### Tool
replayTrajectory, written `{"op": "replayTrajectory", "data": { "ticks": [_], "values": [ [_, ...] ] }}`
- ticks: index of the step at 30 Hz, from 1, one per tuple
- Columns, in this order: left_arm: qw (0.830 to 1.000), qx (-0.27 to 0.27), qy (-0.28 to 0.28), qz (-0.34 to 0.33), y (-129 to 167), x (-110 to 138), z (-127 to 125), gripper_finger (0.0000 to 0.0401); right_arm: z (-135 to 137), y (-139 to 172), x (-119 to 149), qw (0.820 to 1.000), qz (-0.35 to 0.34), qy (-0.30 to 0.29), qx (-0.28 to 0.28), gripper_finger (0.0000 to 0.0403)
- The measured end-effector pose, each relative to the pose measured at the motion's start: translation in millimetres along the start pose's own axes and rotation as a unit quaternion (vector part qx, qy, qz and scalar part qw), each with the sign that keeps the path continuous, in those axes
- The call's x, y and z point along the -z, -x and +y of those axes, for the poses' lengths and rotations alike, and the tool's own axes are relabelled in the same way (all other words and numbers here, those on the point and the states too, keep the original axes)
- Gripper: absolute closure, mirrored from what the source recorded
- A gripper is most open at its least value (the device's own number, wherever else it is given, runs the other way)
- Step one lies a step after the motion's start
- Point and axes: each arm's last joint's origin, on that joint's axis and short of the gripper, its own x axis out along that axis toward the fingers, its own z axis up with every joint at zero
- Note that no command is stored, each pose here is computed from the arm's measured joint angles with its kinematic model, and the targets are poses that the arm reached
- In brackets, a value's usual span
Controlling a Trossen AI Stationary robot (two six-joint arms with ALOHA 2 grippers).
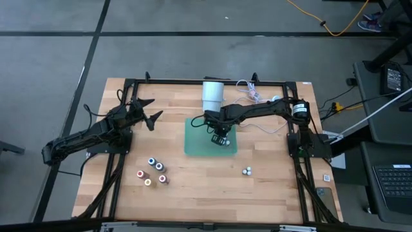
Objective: Pick & Place food coloring
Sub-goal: Put the small green food coloring bottle into the green bin, then put the small black food coloring bottle into the green bin
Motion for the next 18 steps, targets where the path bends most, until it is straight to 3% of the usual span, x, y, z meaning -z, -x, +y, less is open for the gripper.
{"op": "replayTrajectory", "data": {
  "ticks": [18],
  "values": [
    [1.000, 0.000, 0.000, 0.000, 0.0, 0.0, 0.0, 0.0040, 4.8, 22.0, -6.8, 1.000, 0.016, 0.006, 0.006, 0.0207]
  ]
}}
